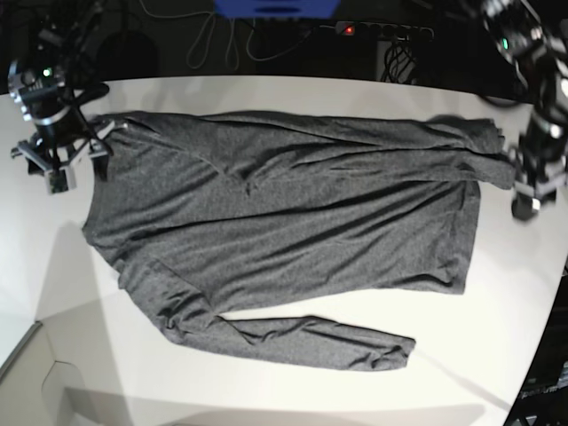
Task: Layout the t-shirt on the table in an organized manner, then fold the t-shirt properly
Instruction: 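Grasp the shirt's middle with both grippers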
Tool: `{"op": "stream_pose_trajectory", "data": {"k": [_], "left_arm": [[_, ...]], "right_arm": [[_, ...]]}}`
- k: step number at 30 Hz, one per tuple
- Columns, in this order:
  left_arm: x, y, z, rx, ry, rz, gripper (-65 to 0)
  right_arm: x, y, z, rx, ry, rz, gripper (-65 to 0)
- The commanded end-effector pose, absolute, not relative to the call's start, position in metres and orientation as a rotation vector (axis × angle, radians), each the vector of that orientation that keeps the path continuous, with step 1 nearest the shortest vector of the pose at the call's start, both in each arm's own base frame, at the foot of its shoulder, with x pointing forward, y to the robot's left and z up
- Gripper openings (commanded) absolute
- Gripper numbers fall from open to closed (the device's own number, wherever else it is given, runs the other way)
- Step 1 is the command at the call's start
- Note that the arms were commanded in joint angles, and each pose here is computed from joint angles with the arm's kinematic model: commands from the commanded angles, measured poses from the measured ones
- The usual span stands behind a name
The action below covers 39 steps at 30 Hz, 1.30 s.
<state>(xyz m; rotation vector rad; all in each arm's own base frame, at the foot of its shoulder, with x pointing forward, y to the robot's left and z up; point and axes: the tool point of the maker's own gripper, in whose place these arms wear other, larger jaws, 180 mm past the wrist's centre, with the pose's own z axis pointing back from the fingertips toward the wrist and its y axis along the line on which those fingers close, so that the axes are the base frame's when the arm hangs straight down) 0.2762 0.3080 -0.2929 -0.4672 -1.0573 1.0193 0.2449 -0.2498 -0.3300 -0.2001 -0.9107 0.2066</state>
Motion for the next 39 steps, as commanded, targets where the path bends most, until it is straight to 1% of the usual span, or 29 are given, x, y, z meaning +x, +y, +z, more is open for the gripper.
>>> {"op": "stream_pose_trajectory", "data": {"k": [1, 6, 9, 14, 16, 20, 24, 28, 31, 34, 36, 39], "left_arm": [[0.293, 0.304, -0.286, -0.48, -1.074, 0.99, -33.4], [0.366, 0.295, -0.314, -0.368, -0.983, 0.928, -33.4], [0.398, 0.297, -0.323, -0.281, -0.947, 0.895, -33.4], [0.445, 0.32, -0.327, -0.024, -1.014, 0.745, -33.4], [0.461, 0.319, -0.331, 0.043, -1.037, 0.658, -33.4], [0.479, 0.312, -0.357, 0.138, -1.029, 0.53, -33.3], [0.486, 0.308, -0.377, 0.202, -1.045, 0.473, -33.3], [0.488, 0.293, -0.387, 0.213, -1.06, 0.427, -33.3], [0.491, 0.288, -0.384, 0.207, -1.088, 0.408, -33.3], [0.499, 0.268, -0.383, 0.124, -1.121, 0.332, -33.3], [0.498, 0.248, -0.394, 0.064, -1.106, 0.312, -33.3], [0.492, 0.244, -0.408, 0.056, -1.09, 0.311, -33.3]], "right_arm": [[0.258, -0.248, -0.315, -0.204, -0.974, 0.214, -25.7], [0.291, -0.233, -0.3, -0.175, -1.048, 0.249, -25.7], [0.306, -0.227, -0.3, -0.173, -1.048, 0.279, -25.7], [0.333, -0.238, -0.313, -0.226, -0.991, 0.28, -25.7], [0.337, -0.242, -0.32, -0.233, -0.965, 0.278, -25.7], [0.341, -0.243, -0.33, -0.218, -0.946, 0.273, -25.7], [0.342, -0.243, -0.33, -0.219, -0.945, 0.281, -25.7], [0.342, -0.243, -0.33, -0.219, -0.945, 0.281, -25.7], [0.35, -0.242, -0.321, -0.22, -0.971, 0.28, -25.7], [0.363, -0.24, -0.323, -0.199, -0.973, 0.27, -25.8], [0.374, -0.242, -0.332, -0.172, -0.953, 0.263, -25.8], [0.398, -0.234, -0.338, -0.125, -0.934, 0.29, -25.9]]}}
